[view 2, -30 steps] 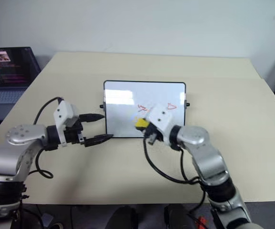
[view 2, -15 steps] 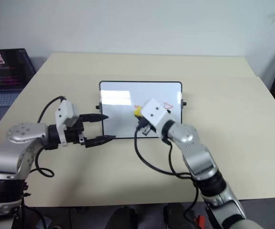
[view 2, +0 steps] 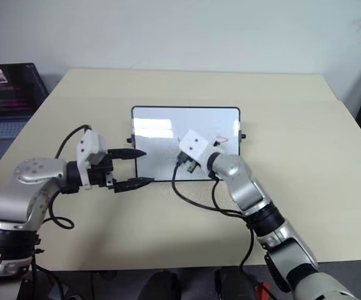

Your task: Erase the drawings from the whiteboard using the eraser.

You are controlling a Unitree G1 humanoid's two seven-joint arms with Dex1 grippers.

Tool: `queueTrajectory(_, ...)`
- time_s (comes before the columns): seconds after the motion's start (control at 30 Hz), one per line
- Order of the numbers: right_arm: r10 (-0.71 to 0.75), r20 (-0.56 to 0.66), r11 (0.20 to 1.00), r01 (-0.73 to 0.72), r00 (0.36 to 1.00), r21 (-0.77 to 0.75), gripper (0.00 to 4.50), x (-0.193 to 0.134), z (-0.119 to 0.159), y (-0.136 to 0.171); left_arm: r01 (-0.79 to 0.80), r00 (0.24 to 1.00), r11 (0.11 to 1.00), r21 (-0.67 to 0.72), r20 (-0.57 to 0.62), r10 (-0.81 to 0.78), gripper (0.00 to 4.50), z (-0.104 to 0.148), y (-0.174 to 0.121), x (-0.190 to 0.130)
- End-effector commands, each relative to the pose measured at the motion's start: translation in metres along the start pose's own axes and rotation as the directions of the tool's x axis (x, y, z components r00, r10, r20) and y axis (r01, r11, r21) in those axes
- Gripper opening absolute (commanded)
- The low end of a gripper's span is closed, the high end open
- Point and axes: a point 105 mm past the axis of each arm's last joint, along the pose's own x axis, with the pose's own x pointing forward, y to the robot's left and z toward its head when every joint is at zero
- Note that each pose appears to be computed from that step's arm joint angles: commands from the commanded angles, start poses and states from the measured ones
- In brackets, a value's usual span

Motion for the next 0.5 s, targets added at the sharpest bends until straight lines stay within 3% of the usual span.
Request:
queueTrajectory(0.03, -0.068, 0.016, 0.997, 0.069, 0.998, -0.026, 0.99, 0.003, 0.009, -0.011, 0.0, 1.0, 0.999, 0.037, 0.013, 0.0, 4.5, 0.008, -0.002, -0.003)
queueTrajectory(0.13, -0.225, 0.072, 0.973, 0.227, 0.972, -0.028, 0.99, 0.004, 0.024, -0.04, 0.0, 1.0, 0.999, 0.035, 0.006, -0.001, 4.5, 0.007, -0.003, -0.004)
queueTrajectory(0.23, -0.258, 0.089, 0.965, 0.262, 0.962, -0.033, 0.99, 0.005, 0.028, -0.048, -0.003, 1.0, 0.999, 0.034, 0.002, 0.003, 4.5, 0.007, -0.003, -0.006)
queueTrajectory(0.5, 0.002, -0.048, 0.998, -0.005, 0.999, -0.067, 0.99, 0.006, -0.003, -0.004, -0.012, 1.0, 0.999, 0.032, -0.005, 0.012, 4.5, 0.006, -0.003, -0.009)
